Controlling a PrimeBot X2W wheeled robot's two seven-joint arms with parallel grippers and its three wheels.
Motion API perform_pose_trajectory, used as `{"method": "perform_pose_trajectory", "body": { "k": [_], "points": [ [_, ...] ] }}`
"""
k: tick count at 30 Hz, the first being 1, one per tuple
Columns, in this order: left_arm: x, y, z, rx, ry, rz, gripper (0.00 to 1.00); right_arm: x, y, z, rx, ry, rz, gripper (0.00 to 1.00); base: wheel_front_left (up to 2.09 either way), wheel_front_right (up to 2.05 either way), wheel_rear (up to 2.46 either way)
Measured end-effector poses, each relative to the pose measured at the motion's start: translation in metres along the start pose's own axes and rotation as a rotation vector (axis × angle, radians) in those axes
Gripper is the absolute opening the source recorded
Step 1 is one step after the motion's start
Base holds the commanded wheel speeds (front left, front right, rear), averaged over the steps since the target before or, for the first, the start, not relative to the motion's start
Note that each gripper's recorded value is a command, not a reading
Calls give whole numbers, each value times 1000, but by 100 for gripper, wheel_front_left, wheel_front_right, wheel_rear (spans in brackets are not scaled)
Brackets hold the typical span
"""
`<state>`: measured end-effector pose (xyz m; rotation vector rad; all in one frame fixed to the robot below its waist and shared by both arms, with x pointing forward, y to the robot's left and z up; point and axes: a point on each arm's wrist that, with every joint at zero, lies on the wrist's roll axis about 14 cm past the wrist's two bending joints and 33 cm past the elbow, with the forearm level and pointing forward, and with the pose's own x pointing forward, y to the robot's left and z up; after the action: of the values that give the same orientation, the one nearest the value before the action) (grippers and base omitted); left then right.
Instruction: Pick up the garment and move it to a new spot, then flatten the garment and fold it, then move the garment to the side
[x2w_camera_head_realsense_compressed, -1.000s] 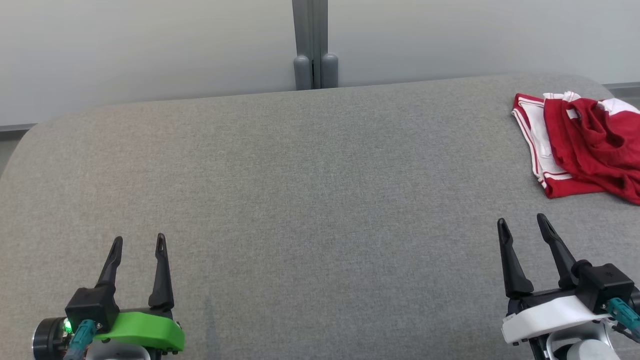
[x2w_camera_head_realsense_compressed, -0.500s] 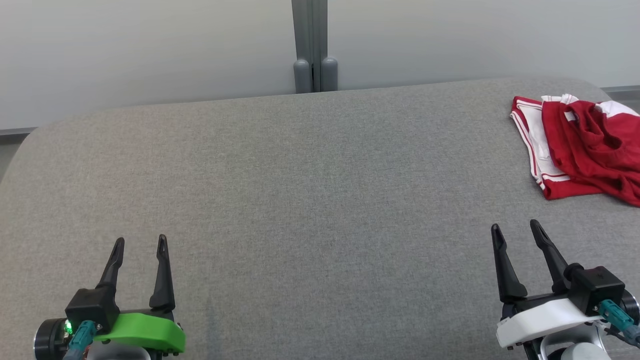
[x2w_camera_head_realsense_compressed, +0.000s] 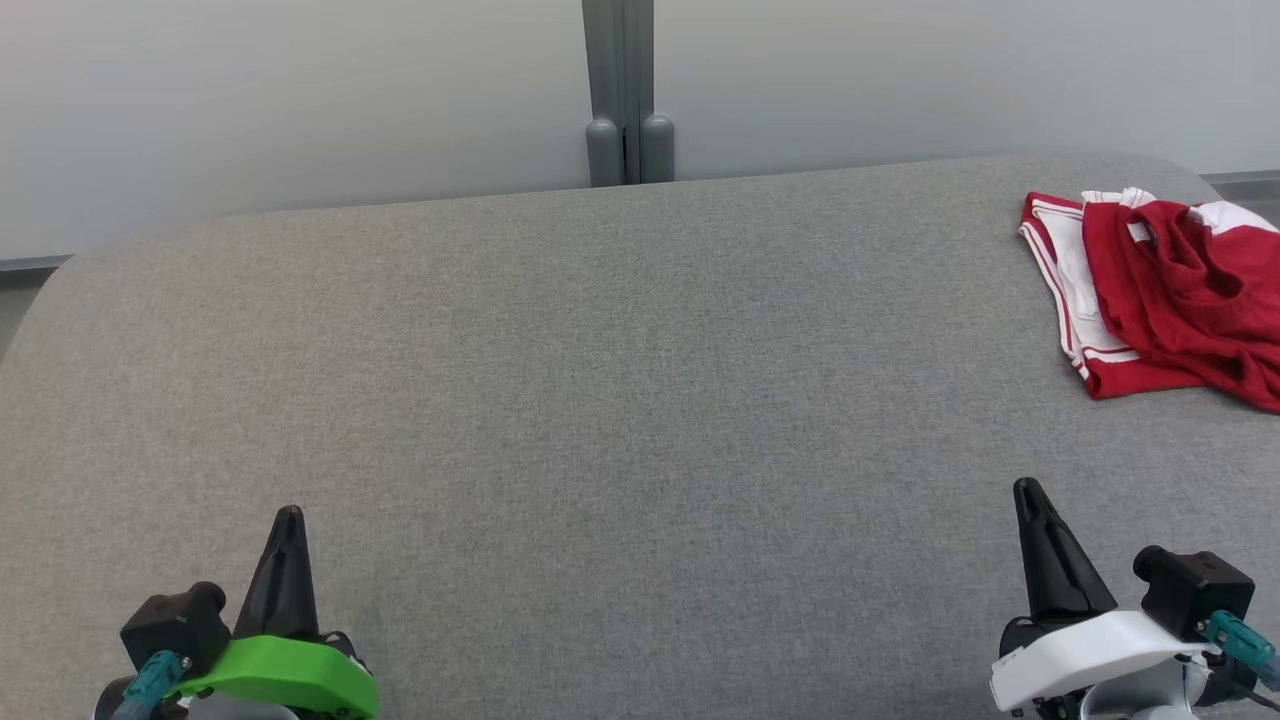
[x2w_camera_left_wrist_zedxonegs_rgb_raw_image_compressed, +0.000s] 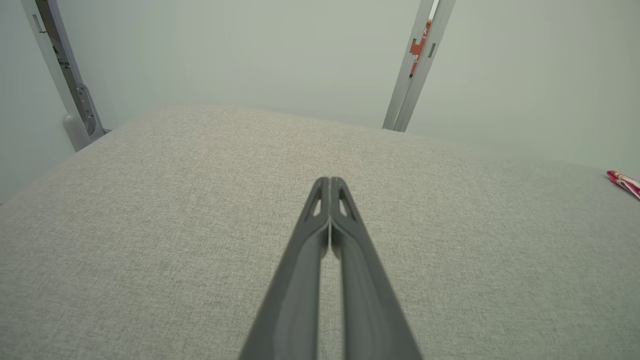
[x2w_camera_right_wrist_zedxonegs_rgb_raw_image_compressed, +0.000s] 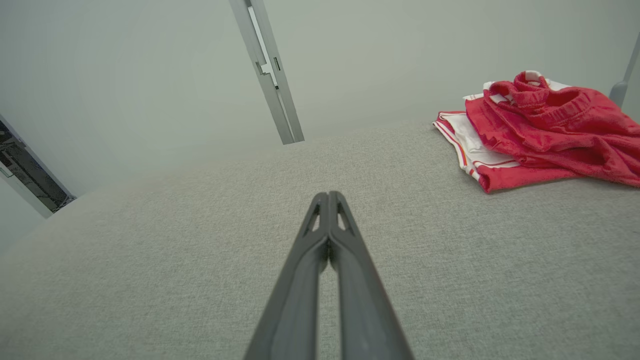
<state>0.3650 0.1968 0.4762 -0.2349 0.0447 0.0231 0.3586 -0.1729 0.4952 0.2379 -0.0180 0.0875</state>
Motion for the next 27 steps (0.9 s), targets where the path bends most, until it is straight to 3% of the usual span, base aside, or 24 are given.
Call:
{"method": "perform_pose_trajectory", "body": {
  "k": [27],
  "points": [
    [4, 8, -2, -448, 42, 64, 0, 8, -17, 0, 440, 10, -89, 0, 0, 0, 0]
  ]
}}
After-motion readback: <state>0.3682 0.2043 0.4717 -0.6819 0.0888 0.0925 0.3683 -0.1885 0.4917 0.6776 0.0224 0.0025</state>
